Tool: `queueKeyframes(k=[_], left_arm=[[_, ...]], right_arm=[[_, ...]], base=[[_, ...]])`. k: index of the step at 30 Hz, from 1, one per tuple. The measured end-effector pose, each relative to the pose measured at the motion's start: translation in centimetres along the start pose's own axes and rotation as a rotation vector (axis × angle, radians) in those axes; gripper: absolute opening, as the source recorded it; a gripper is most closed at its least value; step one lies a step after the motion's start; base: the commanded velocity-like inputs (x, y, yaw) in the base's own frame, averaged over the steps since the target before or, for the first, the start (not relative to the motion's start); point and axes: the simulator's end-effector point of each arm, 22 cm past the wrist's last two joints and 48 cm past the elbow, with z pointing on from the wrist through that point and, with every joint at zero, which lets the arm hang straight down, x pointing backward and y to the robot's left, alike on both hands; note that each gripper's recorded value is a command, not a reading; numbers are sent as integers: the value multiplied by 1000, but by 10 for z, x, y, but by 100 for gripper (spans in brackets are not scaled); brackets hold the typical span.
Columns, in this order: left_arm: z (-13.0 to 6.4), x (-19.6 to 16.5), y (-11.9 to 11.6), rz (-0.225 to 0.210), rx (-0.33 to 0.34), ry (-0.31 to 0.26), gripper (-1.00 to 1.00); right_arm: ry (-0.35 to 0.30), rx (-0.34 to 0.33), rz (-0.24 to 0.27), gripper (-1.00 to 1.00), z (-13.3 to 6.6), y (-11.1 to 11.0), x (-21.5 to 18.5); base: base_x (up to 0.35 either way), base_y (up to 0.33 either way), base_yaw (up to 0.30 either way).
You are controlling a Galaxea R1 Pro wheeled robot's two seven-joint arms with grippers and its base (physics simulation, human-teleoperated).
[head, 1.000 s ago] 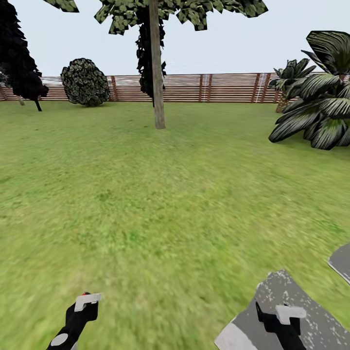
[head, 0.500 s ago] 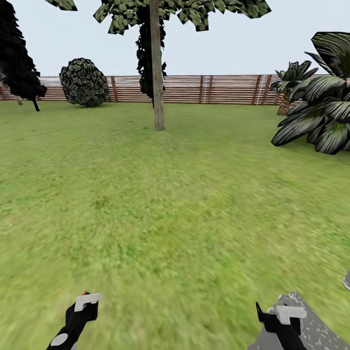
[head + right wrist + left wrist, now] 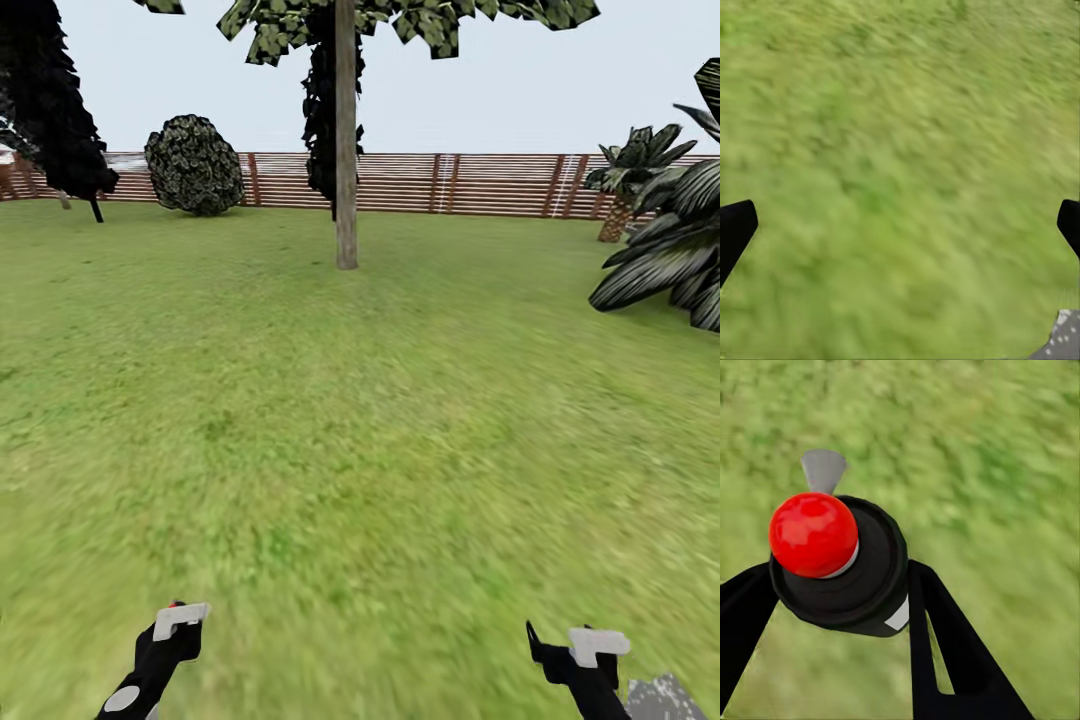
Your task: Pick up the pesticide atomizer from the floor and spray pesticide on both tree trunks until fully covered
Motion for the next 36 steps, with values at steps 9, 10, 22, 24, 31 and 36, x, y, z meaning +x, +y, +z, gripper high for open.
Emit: queueKeyframes(k=[9, 10, 22, 24, 31, 36], left_arm=[[0, 0, 0, 0, 0, 0, -100], [0, 0, 0, 0, 0, 0, -100], [0, 0, 0, 0, 0, -1, -100], [0, 0, 0, 0, 0, 0, -100], [0, 0, 0, 0, 0, 0, -100], [0, 0, 0, 0, 0, -1, -100]], right_arm=[[1, 0, 0, 100, 0, 0, 0], [1, 0, 0, 100, 0, 0, 0], [1, 0, 0, 100, 0, 0, 0], [1, 0, 0, 100, 0, 0, 0], [0, 0, -1, 100, 0, 0, 0], [1, 0, -1, 100, 0, 0, 0]], base=[[338, 71, 16], [338, 70, 1], [338, 71, 0], [337, 71, 0], [337, 71, 0], [338, 71, 0]])
